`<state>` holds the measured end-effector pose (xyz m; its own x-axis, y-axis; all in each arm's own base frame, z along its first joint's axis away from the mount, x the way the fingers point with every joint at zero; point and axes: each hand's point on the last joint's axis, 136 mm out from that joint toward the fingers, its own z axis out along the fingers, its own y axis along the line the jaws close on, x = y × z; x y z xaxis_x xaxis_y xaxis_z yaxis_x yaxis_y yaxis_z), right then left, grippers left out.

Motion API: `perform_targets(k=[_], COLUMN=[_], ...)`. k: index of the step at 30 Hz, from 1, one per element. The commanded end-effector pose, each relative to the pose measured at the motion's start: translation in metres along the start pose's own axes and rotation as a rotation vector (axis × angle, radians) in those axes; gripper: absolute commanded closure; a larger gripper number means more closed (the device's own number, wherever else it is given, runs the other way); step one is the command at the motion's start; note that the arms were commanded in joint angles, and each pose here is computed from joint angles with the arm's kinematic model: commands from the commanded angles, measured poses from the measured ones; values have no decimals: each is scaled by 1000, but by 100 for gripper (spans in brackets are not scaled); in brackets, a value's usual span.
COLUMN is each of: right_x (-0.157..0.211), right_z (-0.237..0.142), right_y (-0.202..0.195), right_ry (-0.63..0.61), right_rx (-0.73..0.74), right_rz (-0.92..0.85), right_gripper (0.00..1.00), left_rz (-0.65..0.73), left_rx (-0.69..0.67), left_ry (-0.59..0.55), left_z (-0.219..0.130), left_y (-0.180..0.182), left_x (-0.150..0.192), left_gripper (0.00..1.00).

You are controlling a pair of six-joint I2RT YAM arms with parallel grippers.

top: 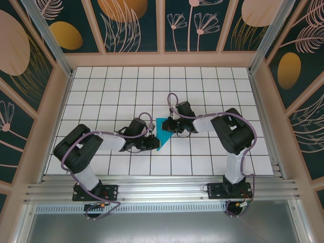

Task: Fold a paper plane with a square sheet of paper (pick it up from the middle)
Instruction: Fourth fold the wing at the center of the table.

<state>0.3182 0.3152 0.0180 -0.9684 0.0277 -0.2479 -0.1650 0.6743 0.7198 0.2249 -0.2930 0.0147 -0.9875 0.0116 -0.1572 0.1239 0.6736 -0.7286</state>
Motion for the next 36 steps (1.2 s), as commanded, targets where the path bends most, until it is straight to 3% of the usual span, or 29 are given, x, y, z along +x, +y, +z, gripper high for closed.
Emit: perform_targets(k=[1,17,22,27,32,36], right_x=[42,41,41,41,41,42], right_z=[11,10,10,10,10,10], right_y=[-68,-69,-69,-69,-67,-67], right_ry=[86,86,86,87,87,88], right_rx=[224,235,234,231,223,222], right_rz=[90,85,85,87,85,86], right_gripper=[90,90,90,90,90,90], left_rz=[-90,-48,-28,32,33,53], left_rx=[-108,-210,-190,-84,34,64], left_ry=[227,334,292,183,-16,-96], left_z=[-2,-9,-14,-24,-43,-38], left_y=[38,53,41,-3,-44,-64], left_x=[68,105,95,63,-1,-41], left_gripper=[85,87,87,87,86,87])
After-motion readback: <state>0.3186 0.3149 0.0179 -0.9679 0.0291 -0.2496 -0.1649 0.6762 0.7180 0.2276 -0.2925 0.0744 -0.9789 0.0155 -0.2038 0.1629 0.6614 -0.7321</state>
